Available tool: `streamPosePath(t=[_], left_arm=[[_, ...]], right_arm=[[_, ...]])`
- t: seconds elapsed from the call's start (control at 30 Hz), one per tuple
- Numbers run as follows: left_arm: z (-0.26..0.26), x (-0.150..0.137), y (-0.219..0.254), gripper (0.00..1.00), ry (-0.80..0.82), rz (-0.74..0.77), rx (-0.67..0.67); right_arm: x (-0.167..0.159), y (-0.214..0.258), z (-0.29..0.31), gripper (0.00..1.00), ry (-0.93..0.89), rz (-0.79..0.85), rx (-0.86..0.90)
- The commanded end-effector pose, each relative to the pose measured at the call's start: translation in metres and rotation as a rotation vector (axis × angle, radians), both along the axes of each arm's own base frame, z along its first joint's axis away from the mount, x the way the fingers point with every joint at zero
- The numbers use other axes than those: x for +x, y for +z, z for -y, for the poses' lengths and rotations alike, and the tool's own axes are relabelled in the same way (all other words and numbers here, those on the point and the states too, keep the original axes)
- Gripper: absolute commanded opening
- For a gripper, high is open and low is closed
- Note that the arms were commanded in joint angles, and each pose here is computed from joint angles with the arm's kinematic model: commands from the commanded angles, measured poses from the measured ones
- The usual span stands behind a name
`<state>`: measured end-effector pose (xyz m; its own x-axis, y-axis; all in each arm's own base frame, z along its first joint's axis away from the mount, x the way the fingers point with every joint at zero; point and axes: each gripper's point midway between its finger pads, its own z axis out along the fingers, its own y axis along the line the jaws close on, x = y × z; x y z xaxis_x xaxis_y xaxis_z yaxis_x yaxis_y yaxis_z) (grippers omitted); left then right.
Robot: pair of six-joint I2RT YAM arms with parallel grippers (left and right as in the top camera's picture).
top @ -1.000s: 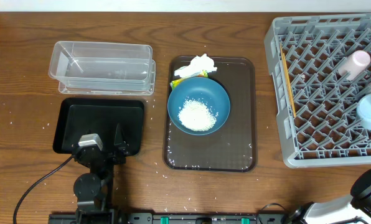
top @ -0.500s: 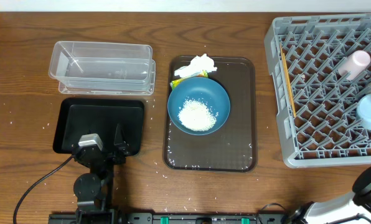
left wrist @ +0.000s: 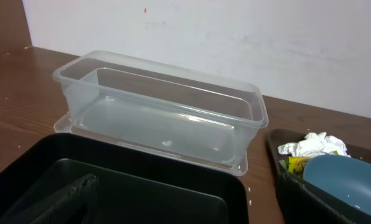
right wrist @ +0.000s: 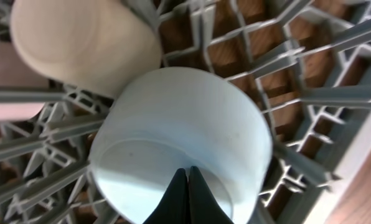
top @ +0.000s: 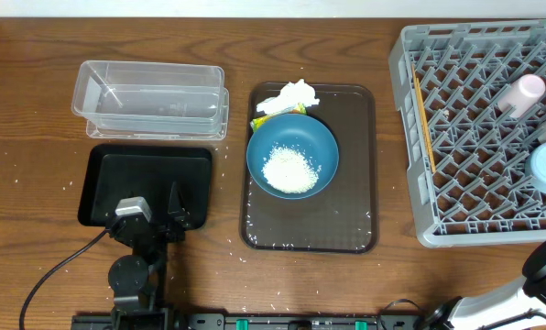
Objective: Sort waste into correct bins and load items into the dishwasher rack
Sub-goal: 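Lower the bowl upright into the rack and release it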
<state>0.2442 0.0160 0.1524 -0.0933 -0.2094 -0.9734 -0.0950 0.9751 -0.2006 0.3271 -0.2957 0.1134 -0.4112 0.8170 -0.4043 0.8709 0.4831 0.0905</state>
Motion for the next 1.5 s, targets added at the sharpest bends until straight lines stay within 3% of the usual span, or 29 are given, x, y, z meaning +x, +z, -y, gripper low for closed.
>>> streamPosePath(t=[0.0, 0.87, 1.03, 1.2, 1.27, 1.3, 1.37, 1.43, 1.47], left_arm=[[-0.005, -0.001, -0.018, 0.92, 0.027, -0.051, -0.011], [-0.005, -0.001, -0.018, 0.92, 0.027, -0.051, -0.011], [-0.005, -0.001, -0.018, 0.92, 0.027, -0.051, -0.011], [-0.005, -0.001, -0.018, 0.92, 0.027, -0.051, -0.011], [-0.005, -0.001, -0.018, 0.92, 0.027, -0.051, -0.011], [-0.005, -0.001, -0.018, 0.92, 0.027, -0.051, -0.011], [-0.005, -0.001, -0.018, 0.92, 0.027, -0.051, -0.011], [-0.005, -0.001, -0.018, 0.92, 0.027, -0.051, -0.011], [-0.005, -0.001, -0.018, 0.92, 0.027, -0.051, -0.011]], right_arm=[[-0.01, 0.001, 0.013, 0.01, -0.04, -0.029, -0.038], [-0.049, -0.006, 0.02, 0.01, -0.115, -0.141, -0.021], [-0.033, 0.004, 0.004, 0.01, -0.064, -0.04, 0.049], [-0.01, 0.046, -0.022, 0.03, 0.035, 0.155, 0.105], [0.005, 0.07, -0.039, 0.11, 0.144, 0.273, 0.134], [0.013, 0.084, -0.05, 0.21, 0.211, 0.336, 0.147], [0.024, 0.106, -0.066, 0.76, 0.293, 0.436, 0.172], [0.03, 0.118, -0.079, 0.99, 0.34, 0.491, 0.198], [0.033, 0.122, -0.086, 0.99, 0.363, 0.509, 0.212]])
